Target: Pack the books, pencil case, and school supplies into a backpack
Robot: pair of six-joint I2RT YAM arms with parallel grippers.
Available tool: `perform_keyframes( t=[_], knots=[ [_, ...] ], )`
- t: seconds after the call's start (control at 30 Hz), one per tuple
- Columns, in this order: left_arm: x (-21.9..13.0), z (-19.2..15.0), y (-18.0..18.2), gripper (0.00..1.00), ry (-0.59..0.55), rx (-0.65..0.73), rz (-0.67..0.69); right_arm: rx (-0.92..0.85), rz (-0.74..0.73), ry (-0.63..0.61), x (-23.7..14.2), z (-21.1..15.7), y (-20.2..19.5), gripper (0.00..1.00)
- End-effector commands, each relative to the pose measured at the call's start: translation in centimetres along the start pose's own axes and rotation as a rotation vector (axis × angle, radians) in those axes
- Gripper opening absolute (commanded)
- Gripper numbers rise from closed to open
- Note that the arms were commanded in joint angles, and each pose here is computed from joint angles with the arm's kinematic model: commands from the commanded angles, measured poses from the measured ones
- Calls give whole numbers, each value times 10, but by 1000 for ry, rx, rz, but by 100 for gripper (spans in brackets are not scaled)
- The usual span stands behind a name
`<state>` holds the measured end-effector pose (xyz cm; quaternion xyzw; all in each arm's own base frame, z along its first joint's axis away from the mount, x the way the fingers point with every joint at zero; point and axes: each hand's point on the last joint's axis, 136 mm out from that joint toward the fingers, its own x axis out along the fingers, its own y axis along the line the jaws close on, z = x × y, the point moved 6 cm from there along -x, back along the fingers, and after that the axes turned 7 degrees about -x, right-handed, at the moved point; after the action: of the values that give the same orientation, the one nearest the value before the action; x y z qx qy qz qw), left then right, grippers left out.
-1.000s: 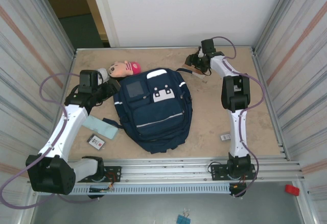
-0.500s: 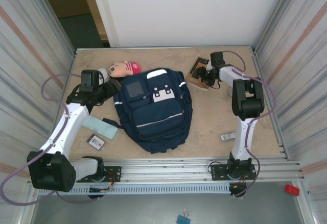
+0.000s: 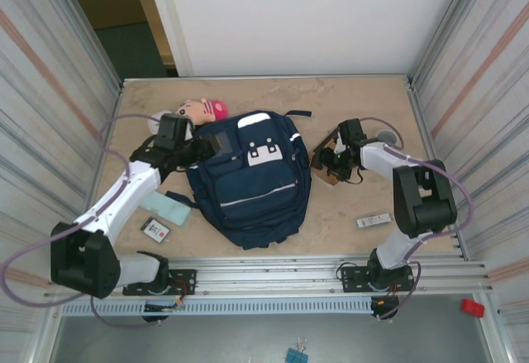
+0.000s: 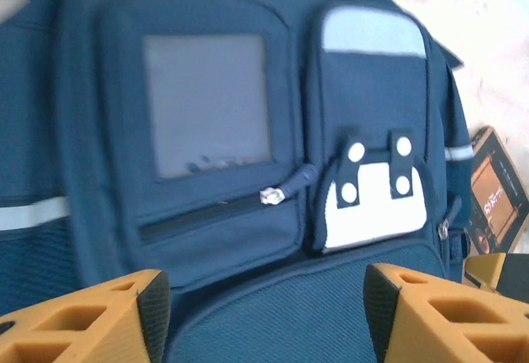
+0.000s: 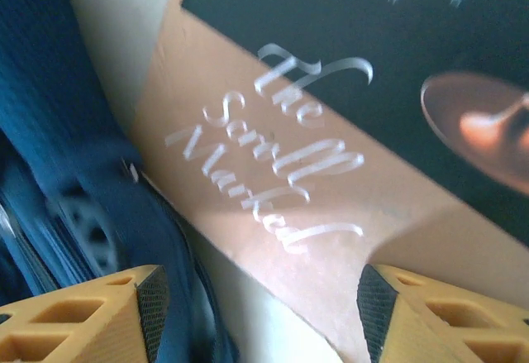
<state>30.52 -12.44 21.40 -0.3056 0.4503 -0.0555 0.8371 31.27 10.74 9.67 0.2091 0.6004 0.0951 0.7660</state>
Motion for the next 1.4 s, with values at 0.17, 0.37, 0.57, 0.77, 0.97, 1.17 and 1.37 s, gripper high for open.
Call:
perform_keyframes(
  t=[0.17,0.37,0.57,0.77,0.97,1.17,1.37],
  knots=[
    [58,-37,-103,65,135,190,-204,101,-21,-61,-87,-21,-10,68],
    [110,-91,-175,64,308,299,-328,128,90,-93,-93,1,-13,67],
    [150,-132,-180,64,428,311,-296,111,169,-86,-68,18,-3,65],
    [156,-144,-134,64,451,308,-142,82,162,-18,-24,17,-1,65],
    [139,-147,-95,64,427,318,-27,97,119,74,0,-8,-25,64],
    [129,-147,-67,65,425,330,63,149,71,103,-14,-41,-51,64],
    [107,-131,-93,65,385,375,-30,176,81,43,-53,-45,-54,65]
  ],
)
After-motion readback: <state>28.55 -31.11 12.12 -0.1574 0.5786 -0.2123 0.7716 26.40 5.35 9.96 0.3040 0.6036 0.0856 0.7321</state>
